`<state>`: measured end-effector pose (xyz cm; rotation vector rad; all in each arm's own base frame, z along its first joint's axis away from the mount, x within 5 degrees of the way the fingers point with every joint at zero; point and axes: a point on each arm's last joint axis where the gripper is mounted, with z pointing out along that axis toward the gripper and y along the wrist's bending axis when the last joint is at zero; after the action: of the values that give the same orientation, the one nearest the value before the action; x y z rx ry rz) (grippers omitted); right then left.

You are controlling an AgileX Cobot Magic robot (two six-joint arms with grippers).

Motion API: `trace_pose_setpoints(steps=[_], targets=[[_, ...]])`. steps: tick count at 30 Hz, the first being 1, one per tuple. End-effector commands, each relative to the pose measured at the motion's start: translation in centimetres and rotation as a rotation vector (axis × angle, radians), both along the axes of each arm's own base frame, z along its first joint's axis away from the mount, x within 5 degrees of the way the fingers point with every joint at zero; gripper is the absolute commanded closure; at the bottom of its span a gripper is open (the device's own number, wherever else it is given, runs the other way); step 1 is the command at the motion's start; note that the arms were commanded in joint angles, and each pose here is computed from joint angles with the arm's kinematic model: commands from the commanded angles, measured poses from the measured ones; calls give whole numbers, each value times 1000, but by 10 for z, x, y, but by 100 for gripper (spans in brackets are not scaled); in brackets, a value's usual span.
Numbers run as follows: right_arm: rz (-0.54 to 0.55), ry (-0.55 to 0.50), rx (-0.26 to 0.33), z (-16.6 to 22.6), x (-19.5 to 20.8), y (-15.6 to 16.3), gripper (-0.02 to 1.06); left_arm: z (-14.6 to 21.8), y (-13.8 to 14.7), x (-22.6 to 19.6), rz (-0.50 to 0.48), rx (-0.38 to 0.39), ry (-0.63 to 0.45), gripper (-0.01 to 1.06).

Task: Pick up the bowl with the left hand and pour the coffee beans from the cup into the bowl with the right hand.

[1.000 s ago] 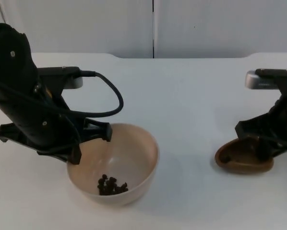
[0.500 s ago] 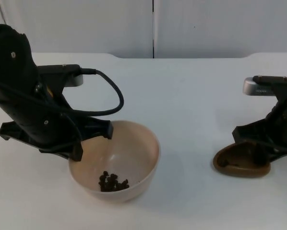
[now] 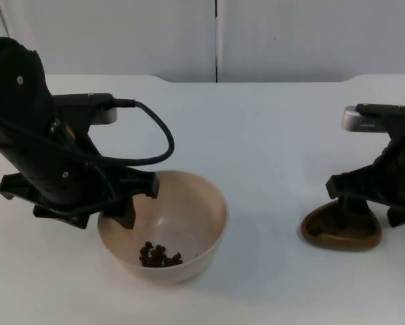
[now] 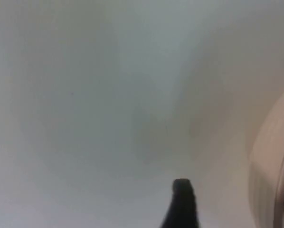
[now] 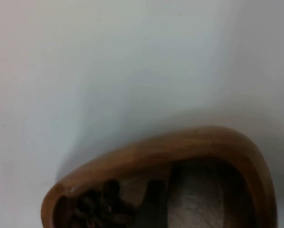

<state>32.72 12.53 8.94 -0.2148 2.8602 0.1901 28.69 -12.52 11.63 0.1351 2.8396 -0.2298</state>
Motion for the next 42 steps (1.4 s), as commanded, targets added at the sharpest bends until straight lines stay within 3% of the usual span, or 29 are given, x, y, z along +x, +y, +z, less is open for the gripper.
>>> trace_pose_setpoints(steps=[1,5,14,18,23,25,34,42], targets=[[3,13,-8,-1,-2,-3,32,0,0,1,3,-2,-11,34],[8,-35,7,17,-1,-2,32,1,0,2,2,-4,-21,22],[19,-173,51,73,-4,-4,32,11,0,1,3,-17,-47,22],[43,-280,80,117,-14,-7,32,37,1,0,7,-51,-118,22],[44,-346,103,145,-23,-10,32,61,2,-3,7,-81,-190,22],[46,-395,121,166,-32,-13,32,86,4,-8,6,-113,-265,22],[79,-505,143,211,-58,-22,32,152,14,-32,1,-195,-476,22],[110,-579,149,236,-77,-28,32,186,23,-53,-12,-231,-583,22]])
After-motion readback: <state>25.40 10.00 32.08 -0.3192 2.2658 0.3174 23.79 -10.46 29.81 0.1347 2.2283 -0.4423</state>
